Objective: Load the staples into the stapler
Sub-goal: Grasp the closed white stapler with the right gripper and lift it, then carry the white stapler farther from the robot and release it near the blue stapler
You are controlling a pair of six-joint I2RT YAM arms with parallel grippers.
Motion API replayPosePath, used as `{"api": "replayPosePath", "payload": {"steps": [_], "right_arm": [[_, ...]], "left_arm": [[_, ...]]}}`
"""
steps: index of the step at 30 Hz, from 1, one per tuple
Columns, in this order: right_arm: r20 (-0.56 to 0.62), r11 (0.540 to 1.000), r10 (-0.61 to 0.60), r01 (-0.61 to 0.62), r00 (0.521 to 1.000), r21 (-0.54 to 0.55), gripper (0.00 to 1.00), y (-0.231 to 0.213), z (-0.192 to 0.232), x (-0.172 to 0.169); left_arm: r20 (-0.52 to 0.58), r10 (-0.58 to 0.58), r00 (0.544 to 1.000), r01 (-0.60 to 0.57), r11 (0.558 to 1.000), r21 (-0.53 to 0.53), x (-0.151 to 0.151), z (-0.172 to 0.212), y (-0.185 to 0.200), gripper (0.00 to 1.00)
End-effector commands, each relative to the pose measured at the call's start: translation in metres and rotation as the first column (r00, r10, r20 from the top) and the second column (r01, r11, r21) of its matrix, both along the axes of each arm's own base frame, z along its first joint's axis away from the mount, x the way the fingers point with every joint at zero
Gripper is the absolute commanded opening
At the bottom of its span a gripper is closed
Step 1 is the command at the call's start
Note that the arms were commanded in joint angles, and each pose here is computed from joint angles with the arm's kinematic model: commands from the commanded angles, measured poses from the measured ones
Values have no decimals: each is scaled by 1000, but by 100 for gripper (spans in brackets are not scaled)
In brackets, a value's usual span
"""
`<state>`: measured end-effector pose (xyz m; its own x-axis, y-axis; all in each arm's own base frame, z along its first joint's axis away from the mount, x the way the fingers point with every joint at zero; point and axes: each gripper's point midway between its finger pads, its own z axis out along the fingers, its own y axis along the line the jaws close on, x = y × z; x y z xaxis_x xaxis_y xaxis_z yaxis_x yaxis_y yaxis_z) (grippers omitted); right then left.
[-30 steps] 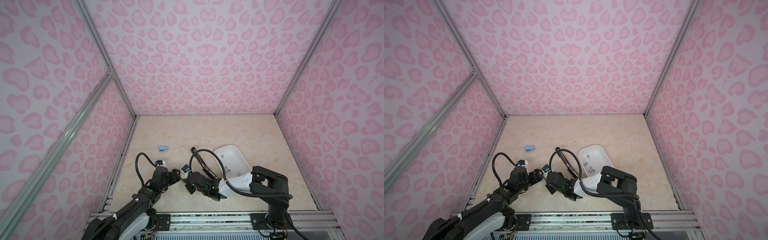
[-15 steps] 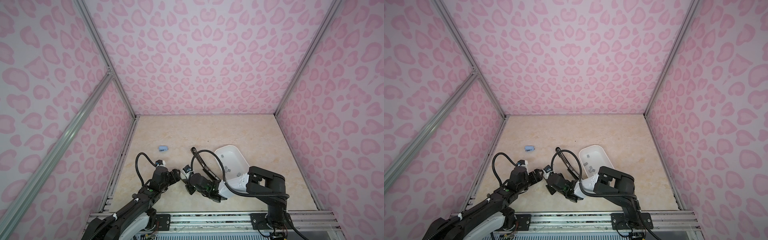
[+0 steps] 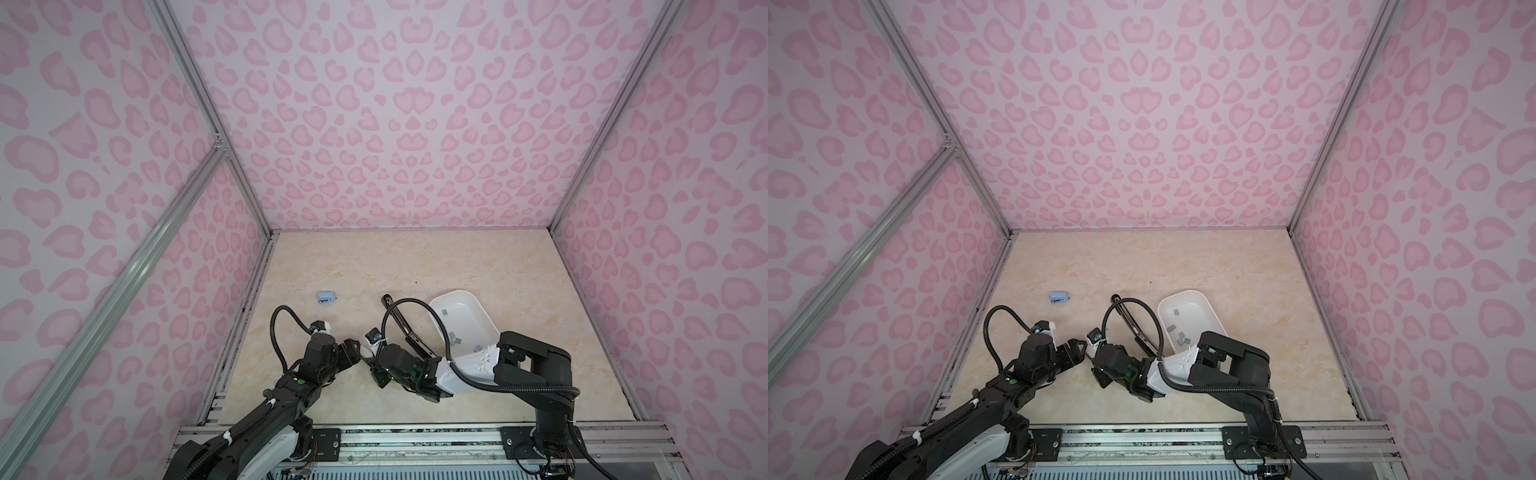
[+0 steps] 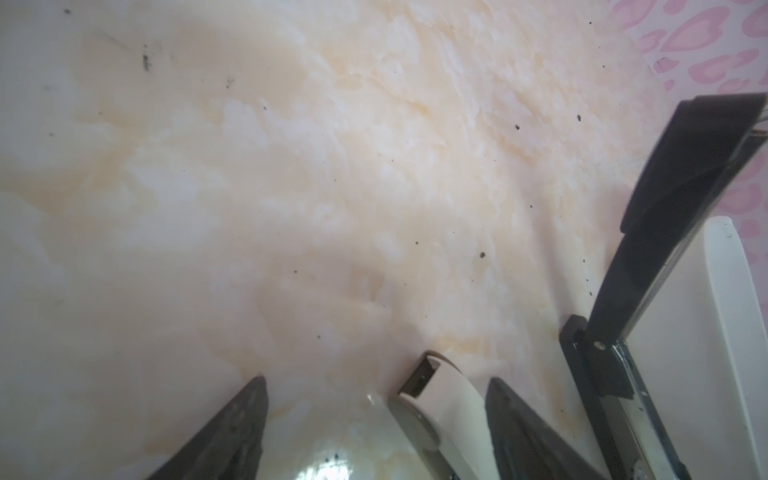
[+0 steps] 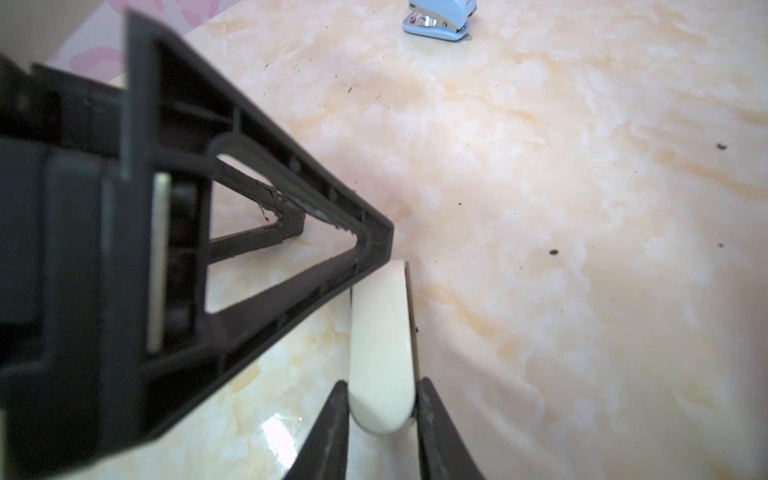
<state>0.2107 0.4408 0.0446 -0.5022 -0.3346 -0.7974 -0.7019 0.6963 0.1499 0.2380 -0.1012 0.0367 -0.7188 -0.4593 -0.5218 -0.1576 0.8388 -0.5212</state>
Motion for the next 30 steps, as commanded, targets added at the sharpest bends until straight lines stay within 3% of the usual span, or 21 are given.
{"api": "replayPosePath", "payload": {"steps": [1,11,16,25,30], "right_arm": [[2,999,-6,6,1000,-41,32,-4,1,4],[-10,999,14,-14,1000,-36,46,-3,-1,0],[-11,999,25,-25,1000,-47,52,-2,-9,-5],[-27,996,3,-5,1000,-92,36,8,-32,1],[-16,991,-72,70,997,-115,26,10,-36,18]], "left_arm": [[9,4,1000,-4,1000,7,3,7,1,84],[24,16,1000,-17,1000,26,5,16,5,84],[18,115,993,-116,989,94,6,30,27,86],[100,165,981,-184,957,224,2,71,59,87],[136,255,957,-288,889,356,-11,81,94,87]]}}
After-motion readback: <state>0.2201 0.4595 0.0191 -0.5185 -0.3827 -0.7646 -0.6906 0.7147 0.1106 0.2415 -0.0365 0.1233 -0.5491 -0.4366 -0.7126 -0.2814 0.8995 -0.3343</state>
